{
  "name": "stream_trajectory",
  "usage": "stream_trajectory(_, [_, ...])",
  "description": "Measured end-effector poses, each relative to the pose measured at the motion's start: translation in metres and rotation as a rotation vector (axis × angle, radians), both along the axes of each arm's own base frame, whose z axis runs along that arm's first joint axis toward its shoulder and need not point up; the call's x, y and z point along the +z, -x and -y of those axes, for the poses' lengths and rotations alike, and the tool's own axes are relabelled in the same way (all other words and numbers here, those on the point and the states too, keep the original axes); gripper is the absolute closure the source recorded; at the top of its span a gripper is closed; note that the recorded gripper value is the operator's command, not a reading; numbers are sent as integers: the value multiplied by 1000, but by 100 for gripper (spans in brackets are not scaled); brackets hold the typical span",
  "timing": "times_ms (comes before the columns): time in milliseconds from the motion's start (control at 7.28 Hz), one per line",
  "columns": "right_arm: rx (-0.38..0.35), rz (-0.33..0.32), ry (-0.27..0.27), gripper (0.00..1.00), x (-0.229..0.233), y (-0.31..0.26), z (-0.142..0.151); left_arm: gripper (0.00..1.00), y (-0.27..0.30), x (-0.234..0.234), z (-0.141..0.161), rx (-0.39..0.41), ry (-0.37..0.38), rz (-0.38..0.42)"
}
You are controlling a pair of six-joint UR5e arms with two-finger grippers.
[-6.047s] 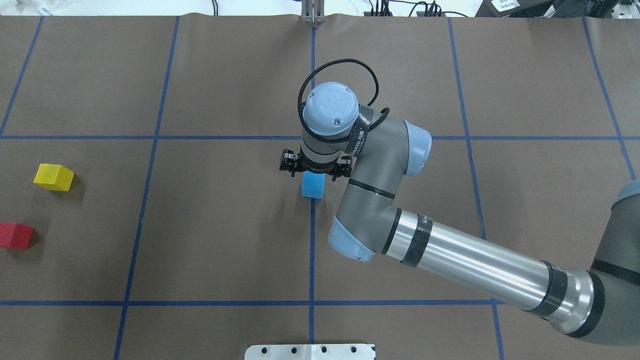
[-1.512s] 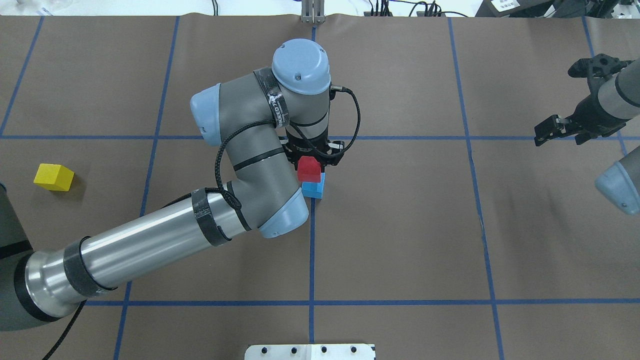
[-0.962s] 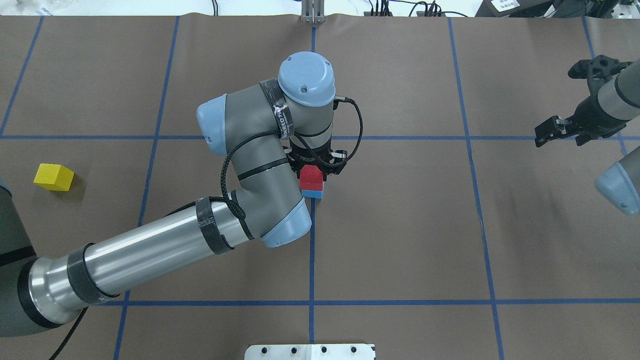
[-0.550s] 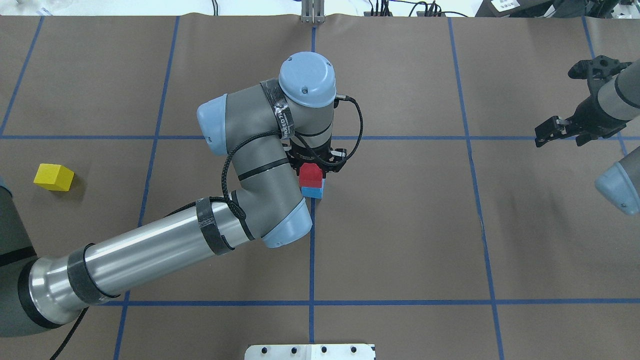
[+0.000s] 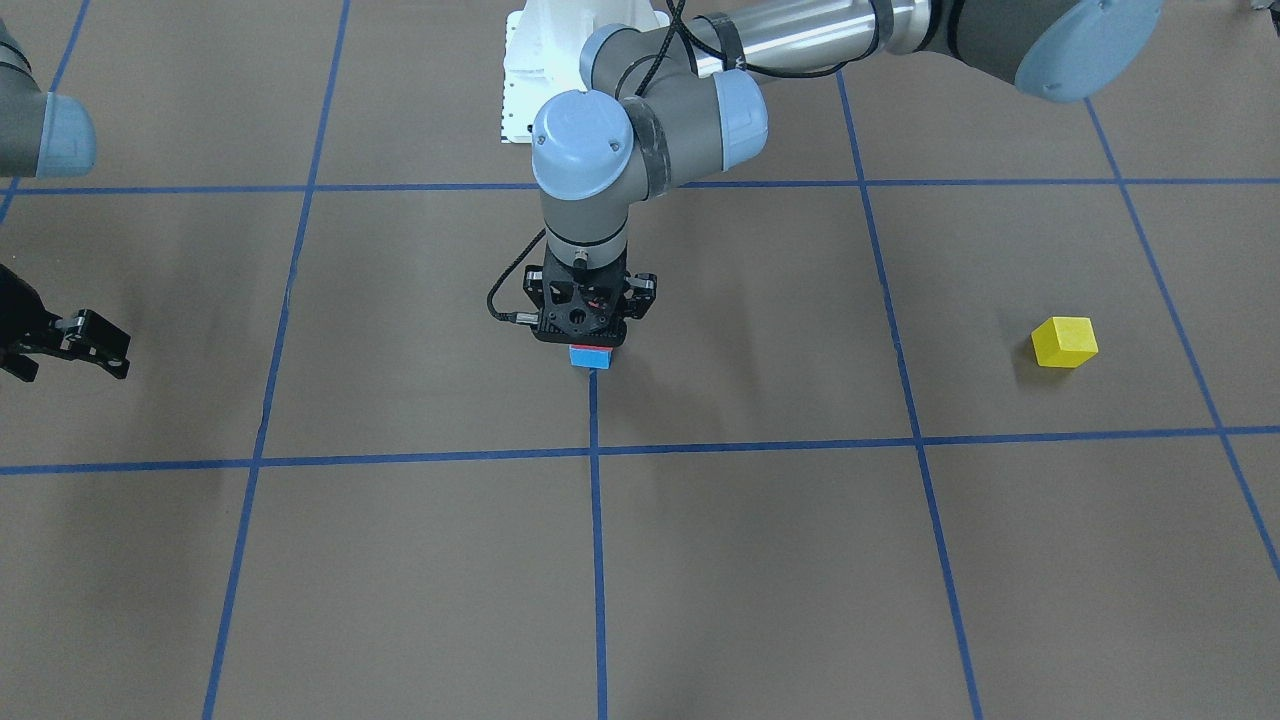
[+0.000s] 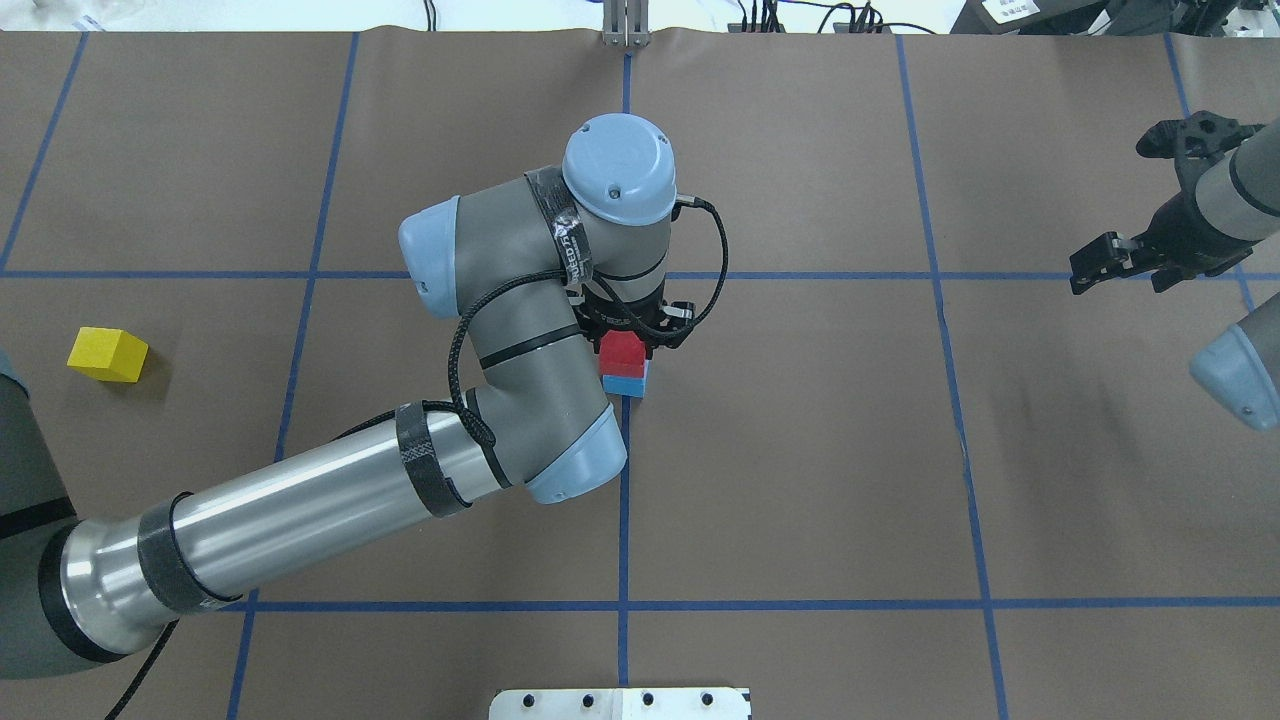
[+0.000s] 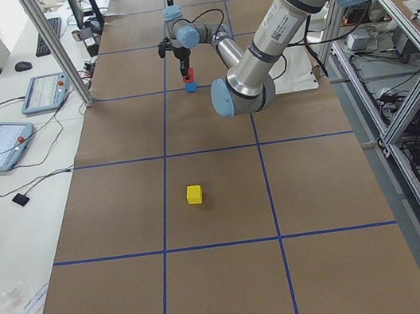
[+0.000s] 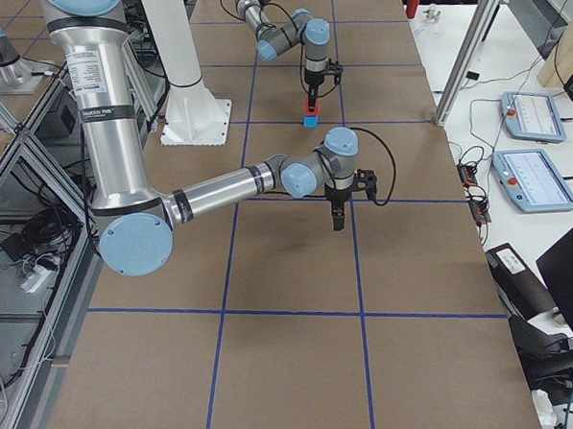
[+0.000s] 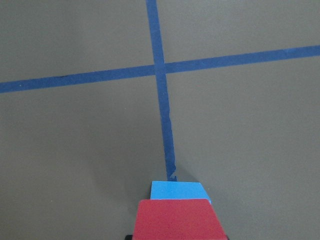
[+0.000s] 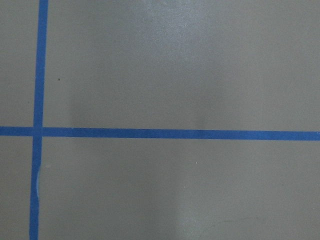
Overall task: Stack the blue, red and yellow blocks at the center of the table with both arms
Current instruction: 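Lower the red cube onto the blue cube and open the left gripper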
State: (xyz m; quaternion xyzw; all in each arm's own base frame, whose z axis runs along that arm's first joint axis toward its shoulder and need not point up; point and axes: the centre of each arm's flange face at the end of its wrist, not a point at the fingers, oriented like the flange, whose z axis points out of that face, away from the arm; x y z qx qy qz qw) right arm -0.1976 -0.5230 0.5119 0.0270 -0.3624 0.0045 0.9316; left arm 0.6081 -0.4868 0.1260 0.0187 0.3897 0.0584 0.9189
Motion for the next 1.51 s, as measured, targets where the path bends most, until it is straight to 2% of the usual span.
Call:
stream_trajectory(412, [0, -1, 3, 1, 1, 0, 0, 100, -1, 0, -1, 1, -2, -2])
stream_trajectory(550, [0, -2, 3, 1, 2, 0, 0, 96, -1, 0, -1, 0, -3, -1])
stream_trajectory(687, [0, -2, 3, 1, 2, 0, 0, 81, -1, 0, -1, 0, -3, -1])
stream_trajectory(825, [0, -2, 4, 1, 2, 0, 0, 56, -1, 1, 0, 0, -3, -1])
stream_trajectory(962, [0, -2, 4, 1, 2, 0, 0, 44, -2, 1, -1, 0, -3, 0])
stream_trajectory(1100, [0, -2, 4, 1, 2, 0, 0, 26, -2, 1, -1, 1, -2, 0])
stream_trajectory(1237, [0, -2, 4, 1, 2, 0, 0, 26, -3, 1, -2, 1, -1, 0])
stream_trajectory(1374, [0, -2, 4, 1, 2, 0, 0, 19, -4, 1, -3, 0, -1, 0])
stream_trajectory(1512, [0, -3, 5, 1, 3, 0, 0, 1, -4, 0, -3, -2, -2, 0])
